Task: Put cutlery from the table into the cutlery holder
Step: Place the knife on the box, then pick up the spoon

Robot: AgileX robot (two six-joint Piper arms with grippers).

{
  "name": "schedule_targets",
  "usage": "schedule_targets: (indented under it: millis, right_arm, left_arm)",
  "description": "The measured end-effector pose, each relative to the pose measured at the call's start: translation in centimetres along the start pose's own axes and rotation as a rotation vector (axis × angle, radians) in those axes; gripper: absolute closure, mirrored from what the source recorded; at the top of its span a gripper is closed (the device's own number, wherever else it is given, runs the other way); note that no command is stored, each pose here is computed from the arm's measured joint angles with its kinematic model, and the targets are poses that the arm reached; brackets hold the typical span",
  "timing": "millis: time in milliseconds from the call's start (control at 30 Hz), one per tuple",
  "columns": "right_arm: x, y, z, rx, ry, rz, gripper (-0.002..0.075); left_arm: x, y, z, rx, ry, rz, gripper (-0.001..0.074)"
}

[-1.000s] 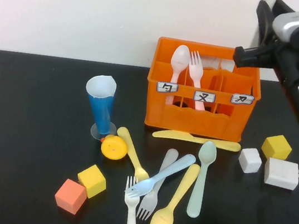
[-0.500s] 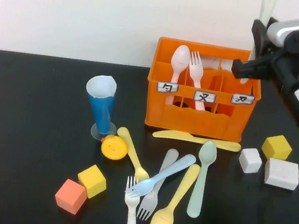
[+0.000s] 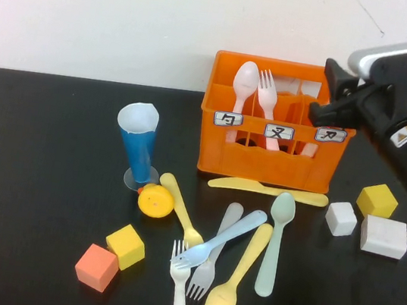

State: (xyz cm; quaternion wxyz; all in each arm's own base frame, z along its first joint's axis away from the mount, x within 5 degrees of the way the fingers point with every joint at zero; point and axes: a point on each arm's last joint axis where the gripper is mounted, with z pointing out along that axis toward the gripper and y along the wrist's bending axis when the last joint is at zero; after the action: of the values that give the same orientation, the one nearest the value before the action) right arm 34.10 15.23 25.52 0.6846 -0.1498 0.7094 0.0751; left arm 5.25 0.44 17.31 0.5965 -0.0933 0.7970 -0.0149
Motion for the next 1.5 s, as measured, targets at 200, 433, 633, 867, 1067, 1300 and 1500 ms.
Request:
schedule_targets:
  millis: [200, 433, 633, 867, 1067, 1300, 1500]
  right_arm:
    - [-3.4, -0.2, -2.8, -0.057, 0.076, -0.019, 0.0379]
    - [-4.5, 0.1, -6.8, -0.191, 0.380, -0.012, 0.0379]
    - [-4.8, 0.9, -9.5, -0.300, 0.822, 0.109, 0.0379]
    - [-3.5, 1.6, -8.8, -0.258, 1.128, 0.210, 0.0379]
    - [0.6, 4.5, -6.6, -0.217, 1.298, 0.210, 0.0379]
    - [3.1, 7.4, -3.1, -0.098, 1.329, 0.225, 0.0379]
    - [3.7, 9.0, -0.7, -0.075, 1.295, 0.268, 0.0380]
  left_arm:
    - [0.0, 0.0, 0.0, 0.000, 0.002, -0.002, 0.0736]
    - [0.0, 0.0, 0.0, 0.000, 0.002, -0.002, 0.0736]
    - [0.0, 0.0, 0.0, 0.000, 0.002, -0.002, 0.0736]
    - [0.0, 0.0, 0.0, 0.000, 0.002, -0.002, 0.0736]
    - [0.0, 0.0, 0.0, 0.000, 0.002, -0.002, 0.0736]
    - [0.0, 0.0, 0.0, 0.000, 0.002, -0.002, 0.0736]
    - [0.0, 0.0, 0.0, 0.000, 0.002, 0.001, 0.0736]
